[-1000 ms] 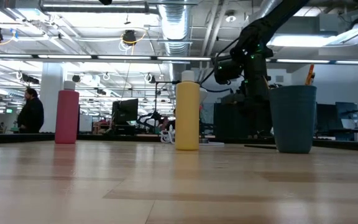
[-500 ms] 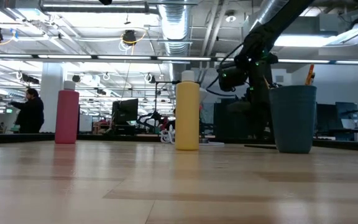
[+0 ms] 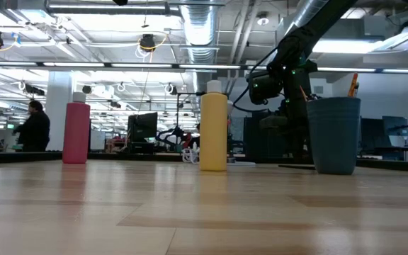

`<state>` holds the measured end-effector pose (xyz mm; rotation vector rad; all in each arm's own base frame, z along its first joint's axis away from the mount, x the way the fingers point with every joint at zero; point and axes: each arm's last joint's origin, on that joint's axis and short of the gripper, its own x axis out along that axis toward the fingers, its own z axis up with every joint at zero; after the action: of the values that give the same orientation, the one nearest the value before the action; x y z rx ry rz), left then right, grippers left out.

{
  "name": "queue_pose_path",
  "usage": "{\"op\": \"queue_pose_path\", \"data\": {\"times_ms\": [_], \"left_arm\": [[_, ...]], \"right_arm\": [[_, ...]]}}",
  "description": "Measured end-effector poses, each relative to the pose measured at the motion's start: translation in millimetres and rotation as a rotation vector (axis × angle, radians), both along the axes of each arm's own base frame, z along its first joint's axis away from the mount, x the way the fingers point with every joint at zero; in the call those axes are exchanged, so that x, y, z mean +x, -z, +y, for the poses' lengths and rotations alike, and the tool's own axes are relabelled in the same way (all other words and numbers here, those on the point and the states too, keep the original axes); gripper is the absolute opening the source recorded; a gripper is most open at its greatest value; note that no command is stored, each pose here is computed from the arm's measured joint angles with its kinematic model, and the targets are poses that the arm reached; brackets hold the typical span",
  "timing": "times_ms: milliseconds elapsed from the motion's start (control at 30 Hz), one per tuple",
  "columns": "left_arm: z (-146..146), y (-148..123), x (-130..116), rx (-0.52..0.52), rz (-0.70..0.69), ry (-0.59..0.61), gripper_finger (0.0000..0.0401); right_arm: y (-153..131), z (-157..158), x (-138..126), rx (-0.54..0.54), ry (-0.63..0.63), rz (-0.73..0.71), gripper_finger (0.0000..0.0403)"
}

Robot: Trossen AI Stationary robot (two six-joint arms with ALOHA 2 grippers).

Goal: Pick & Place Paint Supplies
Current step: Put the right black silver paintbrush into the blue cup

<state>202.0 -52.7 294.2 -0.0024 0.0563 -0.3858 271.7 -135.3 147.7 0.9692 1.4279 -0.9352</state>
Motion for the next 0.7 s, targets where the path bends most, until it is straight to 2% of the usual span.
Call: {"op": "queue_pose_path", "data": {"times_ms": [300, 433, 700], "left_arm": [[0.0, 0.1, 0.0, 0.000, 0.000, 0.000, 0.0209], [0.0, 0.1, 0.0, 0.000, 0.000, 0.000, 0.0209], [0.0, 0.0, 0.0, 0.000, -0.001, 0.000, 0.0209]], "right_arm": [[0.0, 2.1, 1.5, 0.000, -0.048, -0.006, 0.0124], [0.9, 3.3, 2.2, -0.002, -0.071, -0.012, 0.0124], [19.6, 10.1, -8.9, 0.045, -0.077, -0.034, 0.0145]]}}
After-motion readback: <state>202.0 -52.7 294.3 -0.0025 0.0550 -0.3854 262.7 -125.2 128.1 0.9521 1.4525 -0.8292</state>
